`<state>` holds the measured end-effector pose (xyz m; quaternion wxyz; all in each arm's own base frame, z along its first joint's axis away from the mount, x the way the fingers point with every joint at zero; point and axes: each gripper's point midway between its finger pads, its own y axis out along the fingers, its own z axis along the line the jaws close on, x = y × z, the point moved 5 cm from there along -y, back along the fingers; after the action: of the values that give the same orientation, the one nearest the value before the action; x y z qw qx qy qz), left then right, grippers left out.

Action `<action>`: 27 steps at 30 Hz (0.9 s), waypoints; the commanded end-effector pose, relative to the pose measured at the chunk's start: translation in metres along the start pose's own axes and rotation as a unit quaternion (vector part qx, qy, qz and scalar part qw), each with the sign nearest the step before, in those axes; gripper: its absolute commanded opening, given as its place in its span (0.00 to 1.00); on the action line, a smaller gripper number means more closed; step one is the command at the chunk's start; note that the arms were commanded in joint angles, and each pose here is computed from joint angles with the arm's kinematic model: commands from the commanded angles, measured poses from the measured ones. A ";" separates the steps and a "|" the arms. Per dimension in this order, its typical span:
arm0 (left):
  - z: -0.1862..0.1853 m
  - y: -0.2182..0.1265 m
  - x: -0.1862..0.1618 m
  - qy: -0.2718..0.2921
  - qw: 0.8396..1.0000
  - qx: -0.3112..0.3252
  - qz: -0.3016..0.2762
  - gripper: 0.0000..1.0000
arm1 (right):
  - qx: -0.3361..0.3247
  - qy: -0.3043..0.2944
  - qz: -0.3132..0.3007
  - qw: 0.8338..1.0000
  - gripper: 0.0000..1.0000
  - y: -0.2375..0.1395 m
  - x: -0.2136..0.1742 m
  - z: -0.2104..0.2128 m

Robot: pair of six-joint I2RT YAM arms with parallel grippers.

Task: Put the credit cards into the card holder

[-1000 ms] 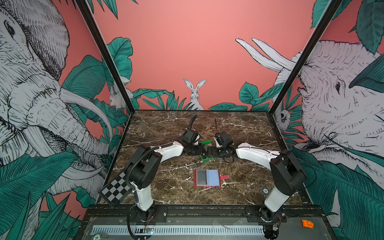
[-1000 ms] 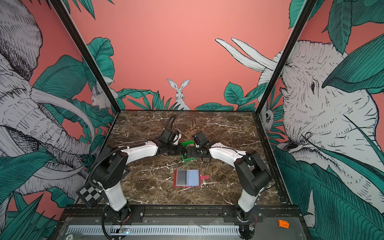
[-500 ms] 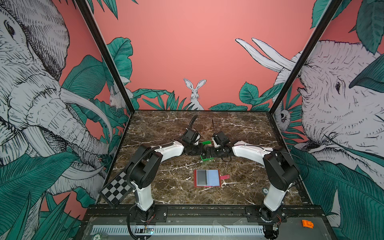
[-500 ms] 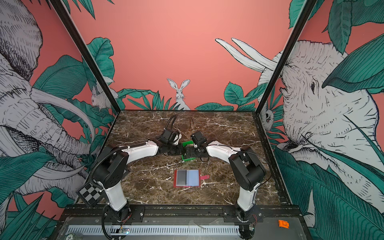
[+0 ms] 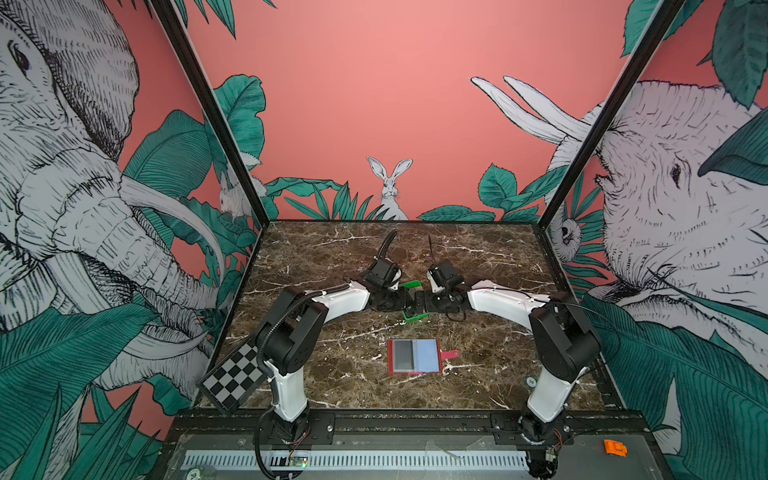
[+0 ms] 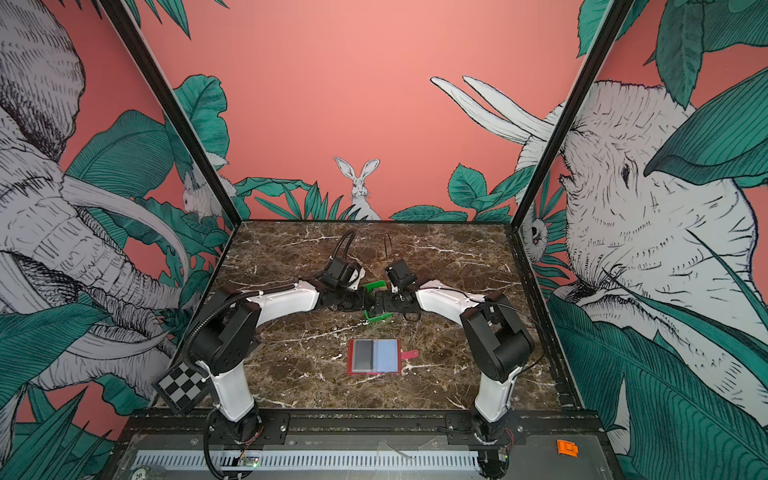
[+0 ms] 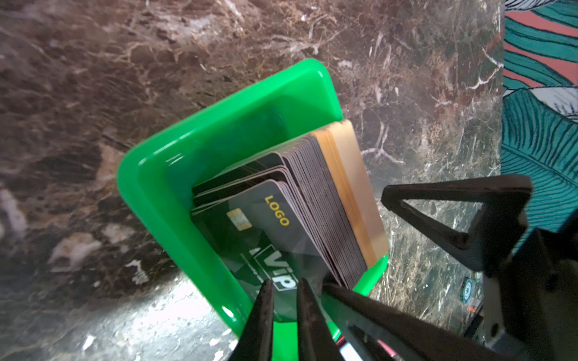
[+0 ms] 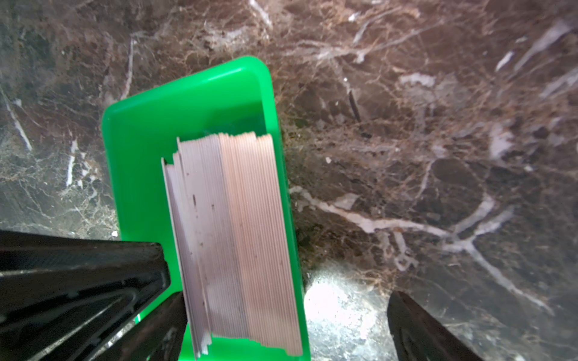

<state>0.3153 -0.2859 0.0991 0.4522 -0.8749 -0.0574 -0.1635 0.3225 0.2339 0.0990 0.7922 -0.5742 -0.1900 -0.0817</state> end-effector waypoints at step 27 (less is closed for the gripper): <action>0.010 0.015 -0.009 -0.018 0.999 0.008 0.029 0.17 | 0.095 0.004 -0.048 0.994 0.64 -0.047 0.014 0.022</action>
<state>0.3170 -0.2922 0.0935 0.4383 -0.8837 -0.0509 -0.1558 0.3151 0.2326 0.1448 0.8171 -0.5223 -0.2201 -0.1052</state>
